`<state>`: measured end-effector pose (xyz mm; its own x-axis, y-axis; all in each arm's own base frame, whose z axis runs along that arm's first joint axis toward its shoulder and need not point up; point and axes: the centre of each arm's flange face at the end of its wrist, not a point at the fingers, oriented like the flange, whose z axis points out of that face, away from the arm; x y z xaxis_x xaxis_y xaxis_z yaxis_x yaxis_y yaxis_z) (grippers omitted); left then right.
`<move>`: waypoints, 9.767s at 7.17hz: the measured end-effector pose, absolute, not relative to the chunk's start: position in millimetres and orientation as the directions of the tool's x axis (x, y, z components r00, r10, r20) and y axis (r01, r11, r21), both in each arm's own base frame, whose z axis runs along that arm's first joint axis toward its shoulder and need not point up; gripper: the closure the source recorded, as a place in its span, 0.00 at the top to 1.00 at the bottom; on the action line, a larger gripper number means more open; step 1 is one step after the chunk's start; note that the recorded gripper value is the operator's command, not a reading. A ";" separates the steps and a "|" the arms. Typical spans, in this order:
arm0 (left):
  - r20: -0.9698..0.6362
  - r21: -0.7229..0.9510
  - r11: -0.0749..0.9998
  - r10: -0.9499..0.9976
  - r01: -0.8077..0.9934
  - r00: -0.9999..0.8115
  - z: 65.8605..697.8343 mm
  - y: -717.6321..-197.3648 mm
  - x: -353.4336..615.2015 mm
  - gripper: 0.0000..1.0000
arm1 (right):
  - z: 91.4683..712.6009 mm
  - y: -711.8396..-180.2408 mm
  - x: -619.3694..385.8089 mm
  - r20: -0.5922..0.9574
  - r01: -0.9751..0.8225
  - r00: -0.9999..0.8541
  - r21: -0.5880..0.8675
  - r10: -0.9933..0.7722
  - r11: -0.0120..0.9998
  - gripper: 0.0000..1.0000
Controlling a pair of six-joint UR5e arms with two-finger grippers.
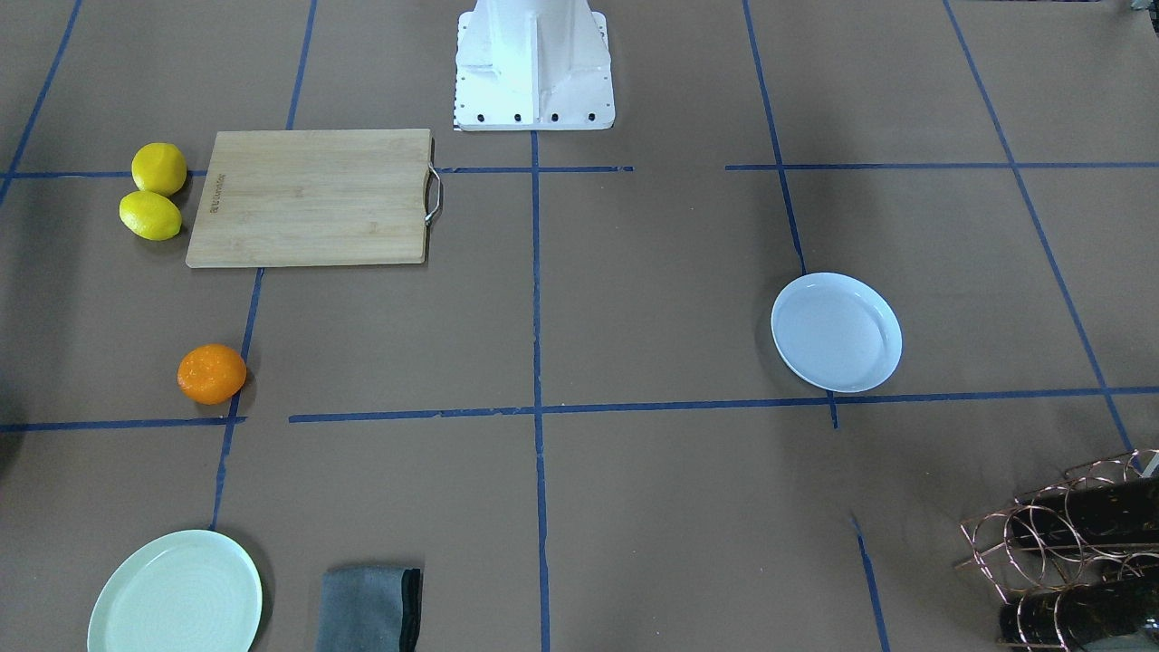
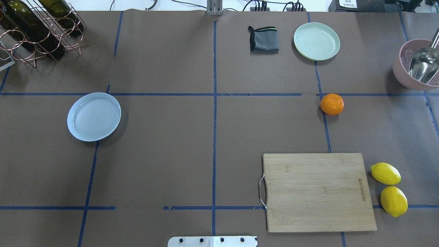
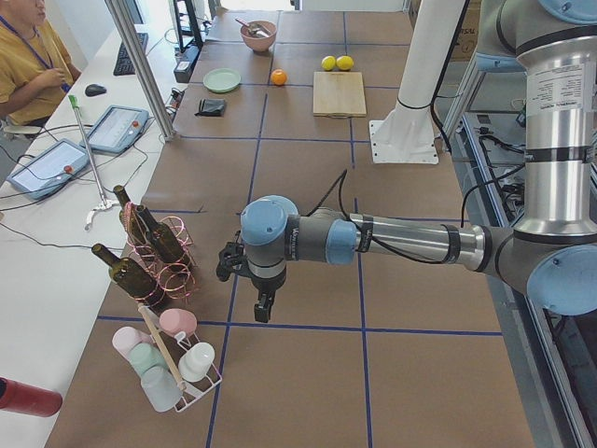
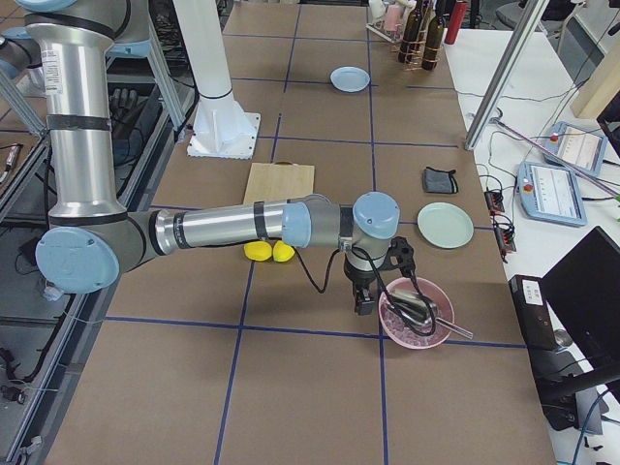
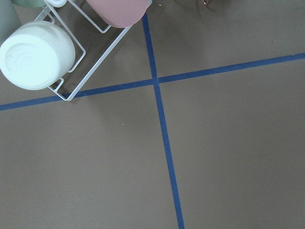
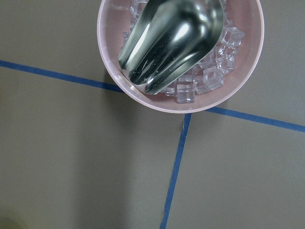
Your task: Pick orange to plate
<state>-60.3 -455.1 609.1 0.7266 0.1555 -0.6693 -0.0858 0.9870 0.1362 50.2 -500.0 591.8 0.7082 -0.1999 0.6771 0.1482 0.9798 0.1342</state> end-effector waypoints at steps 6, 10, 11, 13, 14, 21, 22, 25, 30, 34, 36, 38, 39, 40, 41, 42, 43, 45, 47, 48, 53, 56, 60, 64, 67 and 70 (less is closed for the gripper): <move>-0.744 0.218 0.965 0.260 -0.145 0.615 585.4 -455.8 -43.2 1.00 | 597.0 -500.0 47.8 0.689 0.151 0.698 0.124 -0.195 0.981 1.00; -0.831 0.238 0.947 0.313 -0.215 0.461 538.0 -496.8 97.4 0.92 | 591.0 -500.9 34.3 0.736 0.161 0.645 0.137 -0.209 0.978 1.00; -0.810 0.207 0.952 0.295 -0.224 0.506 521.5 -505.9 143.7 0.92 | 589.2 -501.6 32.0 0.736 0.163 0.642 0.139 -0.212 0.977 1.00; -0.802 0.129 0.969 0.228 -0.212 0.552 511.2 -524.6 208.0 0.92 | 590.0 -502.1 28.7 0.738 0.169 0.641 0.136 -0.213 0.976 1.00; -0.800 0.093 0.974 0.197 -0.207 0.567 516.1 -528.3 232.8 0.92 | 591.3 -502.2 26.6 0.738 0.173 0.640 0.134 -0.214 0.976 1.00; -0.789 0.073 0.981 0.168 -0.181 0.591 558.5 -521.6 288.0 0.59 | 590.4 -502.9 19.0 0.742 0.187 0.631 0.137 -0.226 0.973 1.00; -0.789 0.075 0.980 0.170 -0.182 0.590 558.1 -522.2 289.5 0.57 | 589.8 -503.0 18.8 0.742 0.187 0.630 0.138 -0.227 0.973 1.00; -0.790 0.079 0.978 0.180 -0.194 0.585 554.4 -522.3 298.2 0.00 | 589.3 -503.3 17.7 0.742 0.189 0.630 0.139 -0.229 0.972 1.00; -0.835 0.044 0.994 0.090 -0.098 0.543 475.6 -543.4 321.6 0.00 | 574.6 -507.9 7.2 0.733 0.209 0.626 0.169 -0.265 0.963 1.00; -0.906 -0.113 0.993 -0.085 -0.044 0.414 292.4 -531.1 465.9 0.00 | 567.1 -509.3 -2.0 0.729 0.225 0.622 0.183 -0.285 0.957 1.00; -0.914 -0.118 0.993 -0.107 -0.004 0.392 272.2 -526.0 529.6 0.00 | 568.0 -508.6 -2.4 0.731 0.225 0.620 0.180 -0.284 0.957 1.00; -0.913 -0.116 0.993 -0.112 0.013 0.393 276.1 -522.5 550.2 0.30 | 566.2 -509.6 -4.0 0.733 0.228 0.617 0.184 -0.288 0.956 1.00; -0.912 -0.113 0.994 -0.110 0.016 0.396 278.4 -520.1 554.6 0.99 | 565.1 -510.1 -6.3 0.732 0.232 0.615 0.187 -0.293 0.955 1.00; -0.913 -0.106 0.994 -0.106 0.020 0.395 279.6 -518.3 556.0 1.00 | 562.5 -511.0 -11.7 0.731 0.242 0.611 0.195 -0.305 0.951 1.00; -0.918 -0.094 0.995 -0.097 0.025 0.384 281.3 -515.8 551.8 1.00 | 557.3 -513.4 -24.4 0.726 0.251 0.604 0.219 -0.329 0.943 1.00; -0.926 -0.079 0.996 -0.084 0.029 0.368 284.8 -511.2 541.0 1.00 | 548.5 -516.8 -51.6 0.725 0.243 0.600 0.237 -0.338 0.941 1.00; -0.931 -0.068 0.997 -0.076 0.033 0.357 290.5 -505.1 527.3 1.00 | 535.5 -521.0 -94.8 0.736 0.207 0.603 0.228 -0.308 0.951 1.00; -0.934 -0.064 0.997 -0.073 0.037 0.350 299.4 -495.8 512.2 1.00 | 506.8 -534.8 -193.9 0.781 0.107 0.586 0.191 -0.217 0.976 1.00; -0.935 -0.064 0.997 -0.073 0.038 0.348 299.9 -493.9 509.8 1.00 | 477.0 -547.8 -250.8 0.774 0.036 0.602 0.220 -0.197 0.975 1.00; -0.936 -0.063 0.997 -0.072 0.038 0.346 298.6 -493.4 509.6 1.00 | 471.6 -545.8 -273.4 0.753 0.002 0.634 0.228 -0.178 0.974 0.87; -0.938 -0.058 0.998 -0.068 0.039 0.339 294.2 -492.2 508.2 1.00 | 470.4 -531.0 -310.3 0.717 -0.084 0.687 0.243 -0.120 0.966 0.93; -0.938 -0.059 0.997 -0.069 0.040 0.339 294.7 -492.7 507.4 1.00 | 472.0 -528.6 -314.8 0.715 -0.079 0.688 0.241 -0.122 0.967 1.00; -0.938 -0.059 0.997 -0.069 0.040 0.340 295.6 -492.7 507.1 1.00 | 478.8 -520.9 -330.1 0.706 -0.054 0.695 0.236 -0.133 0.970 1.00; -0.939 -0.058 0.998 -0.068 0.040 0.337 294.0 -491.9 506.1 1.00 | 493.3 -521.1 -339.9 0.692 -0.040 0.711 0.221 -0.127 0.975 0.72; -0.939 -0.058 0.998 -0.068 0.041 0.337 293.6 -491.8 505.9 1.00 | 489.7 -521.8 -342.4 0.697 -0.035 0.705 0.219 -0.131 0.975 0.00; -0.948 -0.040 0.998 -0.053 0.049 0.314 282.3 -489.6 490.7 1.00 | 425.6 -525.7 -357.2 0.772 -0.095 0.630 0.189 -0.088 0.977 0.00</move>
<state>490.7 -489.6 282.3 0.3140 -0.0531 -0.9479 0.0491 0.9980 -0.0396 -357.2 -525.7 425.6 0.6297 -0.0883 0.7718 -0.0947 0.9774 0.1891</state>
